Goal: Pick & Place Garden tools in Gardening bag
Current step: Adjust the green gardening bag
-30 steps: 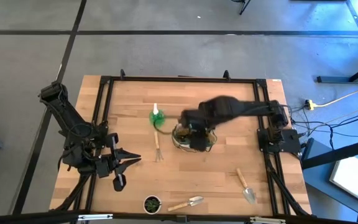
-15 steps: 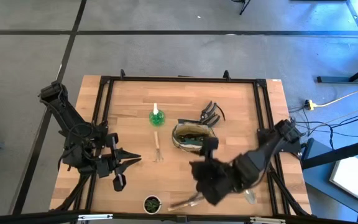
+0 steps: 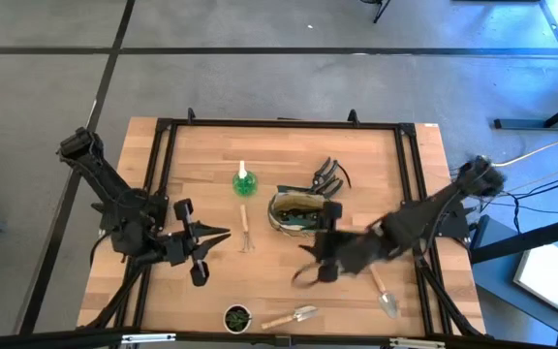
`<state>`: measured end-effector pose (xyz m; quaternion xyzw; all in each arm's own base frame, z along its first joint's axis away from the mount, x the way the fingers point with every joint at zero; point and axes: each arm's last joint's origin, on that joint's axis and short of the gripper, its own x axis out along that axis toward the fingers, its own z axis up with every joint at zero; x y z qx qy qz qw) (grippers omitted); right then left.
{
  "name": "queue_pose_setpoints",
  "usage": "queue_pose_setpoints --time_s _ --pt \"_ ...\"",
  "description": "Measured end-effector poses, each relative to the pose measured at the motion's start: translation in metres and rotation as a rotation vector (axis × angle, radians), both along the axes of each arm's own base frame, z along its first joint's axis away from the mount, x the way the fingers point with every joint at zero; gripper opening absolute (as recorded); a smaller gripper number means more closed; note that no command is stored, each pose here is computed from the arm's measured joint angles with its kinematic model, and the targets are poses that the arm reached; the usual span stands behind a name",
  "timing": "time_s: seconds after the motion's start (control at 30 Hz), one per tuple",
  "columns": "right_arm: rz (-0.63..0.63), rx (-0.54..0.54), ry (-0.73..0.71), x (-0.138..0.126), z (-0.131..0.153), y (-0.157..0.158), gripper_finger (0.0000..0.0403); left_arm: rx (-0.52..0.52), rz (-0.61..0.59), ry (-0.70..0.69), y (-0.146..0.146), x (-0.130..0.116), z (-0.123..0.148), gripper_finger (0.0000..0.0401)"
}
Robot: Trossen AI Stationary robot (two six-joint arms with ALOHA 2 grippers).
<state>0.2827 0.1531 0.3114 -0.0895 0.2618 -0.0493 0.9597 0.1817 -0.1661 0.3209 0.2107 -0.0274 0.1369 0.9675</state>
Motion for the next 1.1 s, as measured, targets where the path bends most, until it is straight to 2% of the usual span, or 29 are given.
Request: queue_pose_setpoints --time_s 0.17,0.23,0.33,0.53,0.63,0.73,0.9,1.0,1.1 --pt "0.186 0.221 -0.324 -0.038 -0.009 -0.045 0.0195 -0.002 -0.126 0.070 0.017 0.024 -0.014 0.0026" --pt "0.252 0.258 -0.446 -0.050 -0.010 -0.058 0.0195 -0.047 -0.167 0.108 0.030 0.035 -0.020 0.0023" --pt "0.292 0.254 -0.534 -0.062 -0.010 -0.072 0.0195 -0.114 -0.206 0.185 0.053 0.054 -0.031 0.0020" --pt "0.281 0.222 -0.547 -0.066 0.000 -0.088 0.0195 -0.083 -0.122 0.307 0.073 0.093 -0.044 0.0020" --pt "0.272 0.219 -0.510 -0.063 0.002 -0.095 0.0195 -0.054 -0.108 0.435 0.075 0.119 -0.048 0.0020" --pt "0.242 0.263 -0.473 -0.061 0.006 -0.103 0.0195 -0.044 -0.111 0.578 0.076 0.146 -0.047 0.0020" --pt "0.268 0.342 -0.314 -0.061 0.001 -0.109 0.0195 -0.011 -0.077 0.779 0.077 0.177 -0.048 0.0020" --pt "0.264 0.369 -0.263 -0.068 0.001 -0.110 0.0195 -0.024 -0.058 0.808 0.078 0.189 -0.042 0.0027" --pt "0.266 0.379 -0.268 -0.080 0.006 -0.111 0.0195 -0.033 -0.041 0.844 0.080 0.198 -0.043 0.0052"
